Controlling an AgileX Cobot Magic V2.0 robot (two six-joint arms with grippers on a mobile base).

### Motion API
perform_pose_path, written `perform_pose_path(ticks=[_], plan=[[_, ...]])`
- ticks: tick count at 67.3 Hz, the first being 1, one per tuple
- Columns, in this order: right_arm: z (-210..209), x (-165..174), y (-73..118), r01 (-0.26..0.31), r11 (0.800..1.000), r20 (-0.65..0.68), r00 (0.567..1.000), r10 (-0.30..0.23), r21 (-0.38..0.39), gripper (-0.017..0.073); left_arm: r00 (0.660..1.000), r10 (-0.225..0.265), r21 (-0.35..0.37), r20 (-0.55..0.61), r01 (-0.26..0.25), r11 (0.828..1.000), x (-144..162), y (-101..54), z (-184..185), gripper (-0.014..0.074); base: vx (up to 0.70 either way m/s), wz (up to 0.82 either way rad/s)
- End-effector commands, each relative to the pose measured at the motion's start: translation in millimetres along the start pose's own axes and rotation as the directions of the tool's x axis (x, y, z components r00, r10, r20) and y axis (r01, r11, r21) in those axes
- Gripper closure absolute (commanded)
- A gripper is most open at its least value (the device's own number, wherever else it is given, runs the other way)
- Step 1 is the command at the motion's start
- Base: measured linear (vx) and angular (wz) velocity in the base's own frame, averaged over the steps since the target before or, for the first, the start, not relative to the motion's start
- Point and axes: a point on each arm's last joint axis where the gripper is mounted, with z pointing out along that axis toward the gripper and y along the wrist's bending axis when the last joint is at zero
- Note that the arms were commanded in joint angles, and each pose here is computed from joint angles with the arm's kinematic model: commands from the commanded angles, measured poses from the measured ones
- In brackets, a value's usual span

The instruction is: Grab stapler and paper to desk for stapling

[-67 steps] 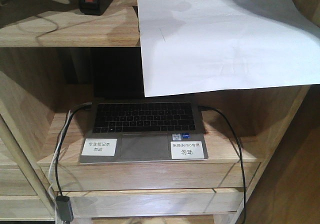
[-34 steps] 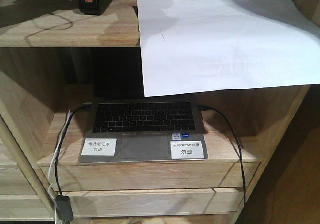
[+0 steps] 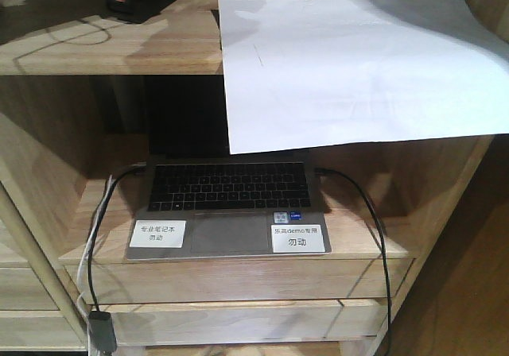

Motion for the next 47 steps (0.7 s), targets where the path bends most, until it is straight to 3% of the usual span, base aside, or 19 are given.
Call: perform_pose_path(ticks=[1, 4, 23, 32, 47], plan=[[-1, -6, -0.1, 0.005, 1.0, 0.083, 0.997, -0.006, 0.004, 0.0568, 0.992, 0.029, 0.003, 0.12, -0.03, 1.0, -19, 0.1, -30, 0.0558, 0.0, 0.0], [-1, -6, -0.1, 0.005, 1.0, 0.083, 0.997, -0.006, 0.004, 0.0568, 0.992, 0.029, 0.002, 0.126, -0.03, 1.0, -20, 0.0, -32, 0.0604, 0.0, 0.0], [-1, -6, -0.1, 0.005, 1.0, 0.083, 0.997, -0.006, 0.004, 0.0568, 0.979, 0.039, 0.002, 0.198, -0.041, 0.999, -37, -2.6, -71, 0.0601, 0.0, 0.0], [-1, -6, -0.1, 0.005, 1.0, 0.083, 0.997, -0.006, 0.004, 0.0568, 0.971, 0.094, -0.009, 0.218, -0.095, 0.995, -40, -4.7, -100, 0.0601, 0.0, 0.0], [-1, -6, -0.1, 0.005, 1.0, 0.083, 0.997, -0.006, 0.004, 0.0568, 0.958, 0.112, -0.018, 0.263, -0.111, 0.994, -39, -6.4, -146, 0.0601, 0.0, 0.0]])
